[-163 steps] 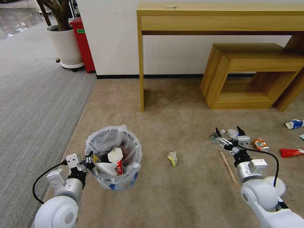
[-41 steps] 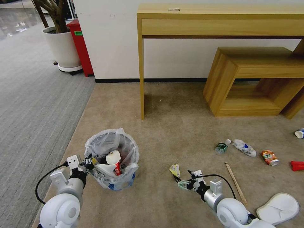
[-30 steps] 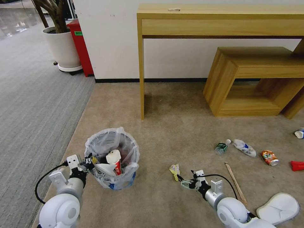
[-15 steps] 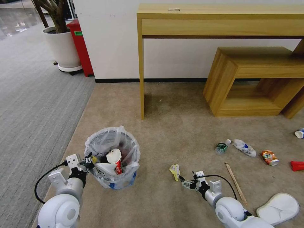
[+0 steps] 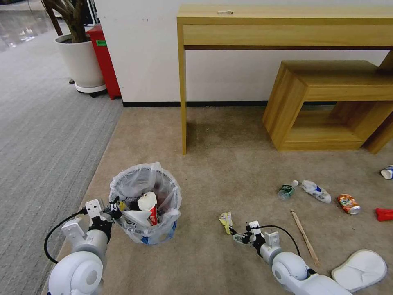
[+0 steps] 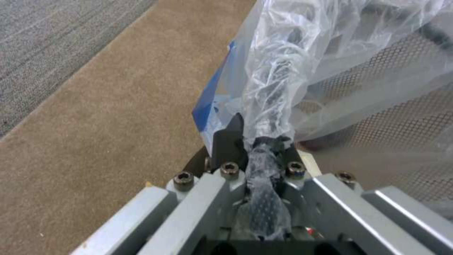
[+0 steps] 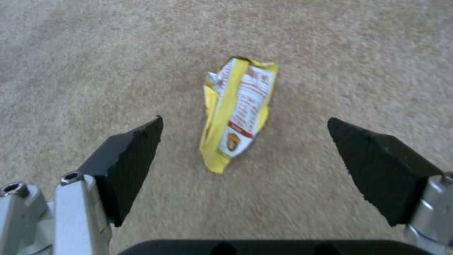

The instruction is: Pick up the trash bin and place the garbage on the floor into it.

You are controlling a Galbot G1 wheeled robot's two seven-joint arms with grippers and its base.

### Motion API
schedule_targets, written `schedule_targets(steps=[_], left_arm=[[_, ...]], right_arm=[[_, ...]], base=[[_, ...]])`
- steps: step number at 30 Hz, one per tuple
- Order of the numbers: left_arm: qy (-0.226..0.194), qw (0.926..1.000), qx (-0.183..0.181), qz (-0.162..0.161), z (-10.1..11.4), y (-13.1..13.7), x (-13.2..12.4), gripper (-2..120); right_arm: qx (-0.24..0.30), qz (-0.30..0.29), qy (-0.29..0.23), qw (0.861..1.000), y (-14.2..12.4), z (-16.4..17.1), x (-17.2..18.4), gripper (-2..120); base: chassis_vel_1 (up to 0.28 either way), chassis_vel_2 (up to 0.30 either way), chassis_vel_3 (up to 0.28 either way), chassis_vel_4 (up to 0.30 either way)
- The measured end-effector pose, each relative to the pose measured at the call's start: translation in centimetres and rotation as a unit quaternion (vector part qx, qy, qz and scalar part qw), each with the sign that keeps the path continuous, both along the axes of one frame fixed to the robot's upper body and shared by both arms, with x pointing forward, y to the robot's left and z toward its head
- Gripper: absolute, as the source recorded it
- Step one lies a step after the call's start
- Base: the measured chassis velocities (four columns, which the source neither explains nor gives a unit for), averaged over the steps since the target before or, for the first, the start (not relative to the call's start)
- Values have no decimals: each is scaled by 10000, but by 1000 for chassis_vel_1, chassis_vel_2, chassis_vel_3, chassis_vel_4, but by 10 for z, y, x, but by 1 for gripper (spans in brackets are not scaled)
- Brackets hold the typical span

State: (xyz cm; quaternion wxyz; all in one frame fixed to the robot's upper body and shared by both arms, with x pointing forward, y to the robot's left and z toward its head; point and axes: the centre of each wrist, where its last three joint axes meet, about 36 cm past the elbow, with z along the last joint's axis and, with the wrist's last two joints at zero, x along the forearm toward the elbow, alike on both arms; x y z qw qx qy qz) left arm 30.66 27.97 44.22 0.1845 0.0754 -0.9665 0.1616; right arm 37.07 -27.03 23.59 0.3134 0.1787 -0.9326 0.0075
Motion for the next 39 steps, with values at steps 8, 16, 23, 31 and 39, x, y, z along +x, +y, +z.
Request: schedule_targets(steps=[8, 16, 23, 31, 39], left_arm=[[-17, 10000, 9, 4, 2, 1, -1, 1], [-4, 10000, 7, 15, 1, 1, -2, 1], [-12, 10000, 2, 16, 2, 1, -2, 1], [-16, 10000, 10, 28, 2, 2, -3, 1], [-37, 10000, -2, 31, 3, 1, -3, 1]], right_arm=[[-25, 3, 0, 10000, 10, -8, 12, 88], [-90, -15, 14, 10000, 16, -19, 18, 86], [-123, -28, 16, 9999, 20, -26, 20, 84], [-173, -34, -2, 9998, 24, -33, 24, 83], [-242, -10, -6, 9997, 29, -39, 28, 82]], base=[[0, 0, 0, 0], [0, 0, 0, 0], [0, 0, 0, 0], [0, 0, 0, 0], [0, 0, 0, 0]])
